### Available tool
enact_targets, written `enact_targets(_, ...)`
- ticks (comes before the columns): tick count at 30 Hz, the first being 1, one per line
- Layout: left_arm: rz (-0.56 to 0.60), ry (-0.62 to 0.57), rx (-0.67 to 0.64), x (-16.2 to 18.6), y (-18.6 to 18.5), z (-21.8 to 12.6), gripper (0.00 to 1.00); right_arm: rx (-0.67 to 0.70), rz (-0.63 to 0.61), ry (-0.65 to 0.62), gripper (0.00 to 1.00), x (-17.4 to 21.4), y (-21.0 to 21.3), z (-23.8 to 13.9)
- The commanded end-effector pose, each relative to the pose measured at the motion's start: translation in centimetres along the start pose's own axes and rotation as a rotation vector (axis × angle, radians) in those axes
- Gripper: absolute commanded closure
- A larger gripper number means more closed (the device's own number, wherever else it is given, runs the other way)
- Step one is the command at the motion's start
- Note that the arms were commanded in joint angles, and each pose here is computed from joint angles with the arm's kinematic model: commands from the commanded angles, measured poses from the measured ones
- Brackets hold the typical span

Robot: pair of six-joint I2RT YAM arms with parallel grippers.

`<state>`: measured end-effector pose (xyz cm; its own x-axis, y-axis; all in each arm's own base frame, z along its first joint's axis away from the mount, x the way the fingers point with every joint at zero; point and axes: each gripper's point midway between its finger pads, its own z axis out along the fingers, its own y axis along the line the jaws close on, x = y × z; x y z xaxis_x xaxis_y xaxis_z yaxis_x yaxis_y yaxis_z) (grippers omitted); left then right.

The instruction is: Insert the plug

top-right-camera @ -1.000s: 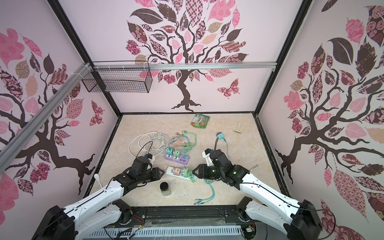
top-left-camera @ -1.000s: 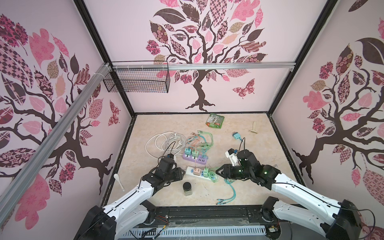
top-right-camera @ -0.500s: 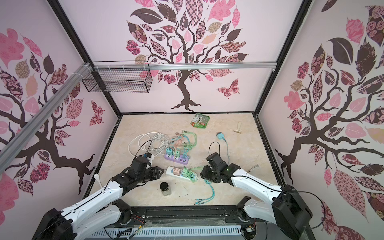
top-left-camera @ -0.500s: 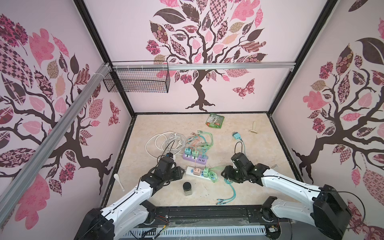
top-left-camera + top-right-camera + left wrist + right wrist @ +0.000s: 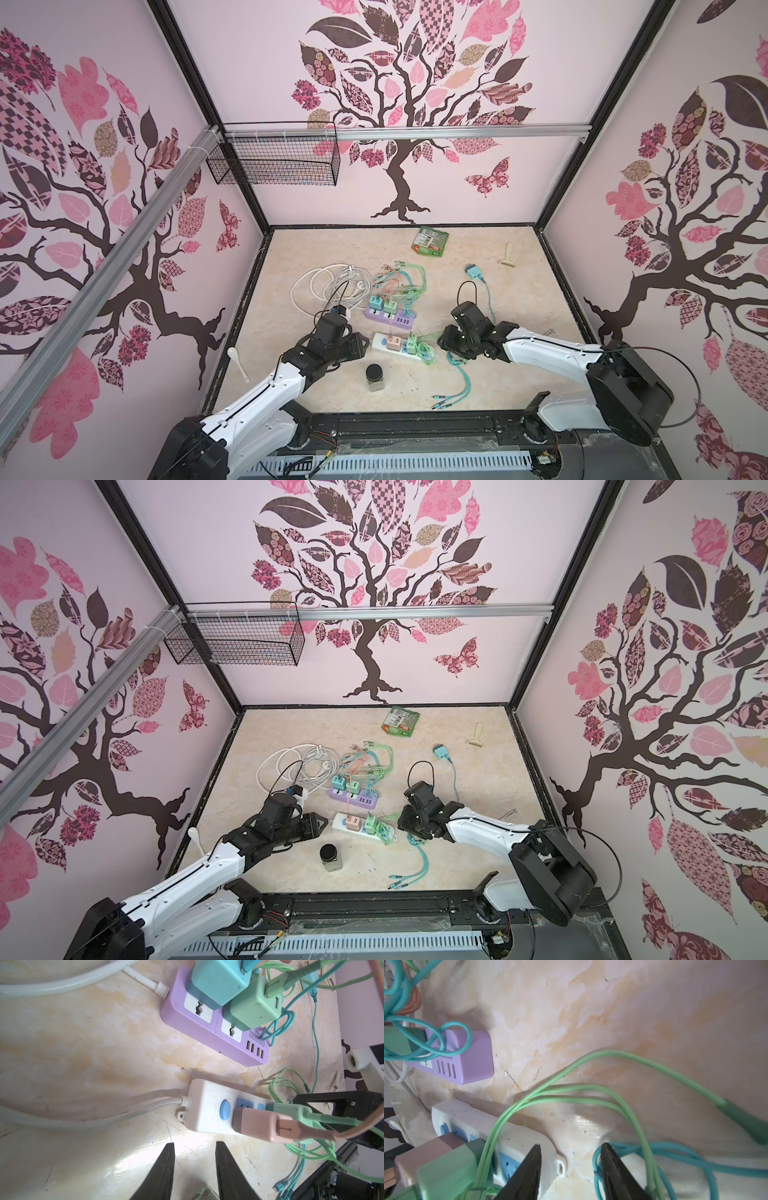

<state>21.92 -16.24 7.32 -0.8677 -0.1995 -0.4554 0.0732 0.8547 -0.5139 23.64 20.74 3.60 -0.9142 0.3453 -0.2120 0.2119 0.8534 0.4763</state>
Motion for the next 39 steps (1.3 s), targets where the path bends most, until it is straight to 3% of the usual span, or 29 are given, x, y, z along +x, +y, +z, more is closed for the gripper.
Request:
enact_targets(1, 0.018, -0.027, 0.01, -1.0, -0.5, -0.2, 0.63, 0.034, 0.007, -0.043, 0.52, -1.8, 0.5, 0.6)
enact_targets(7, 0.019, -0.037, 0.007, -1.1, -0.4, -0.4, 0.63, 0.056, 0.005, -0.041, 0.54, -2.4, 0.7, 1.4)
enact_targets(16, 0.018, -0.041, 0.004, -1.2, -0.3, -0.5, 0.63, 0.099, -0.061, -0.015, 0.54, -2.3, 0.7, -0.3)
enact_targets(24, 0.017, -0.033, 0.008, -1.2, -0.4, 0.0, 0.63, -0.007, -0.104, -0.03, 0.49, -2.5, 2.9, -2.6)
enact_targets(39, 0.025, -0.053, -0.002, -1.4, -0.3, -1.1, 0.63, 0.043, -0.072, 0.071, 0.49, -1.8, 2.5, 2.9)
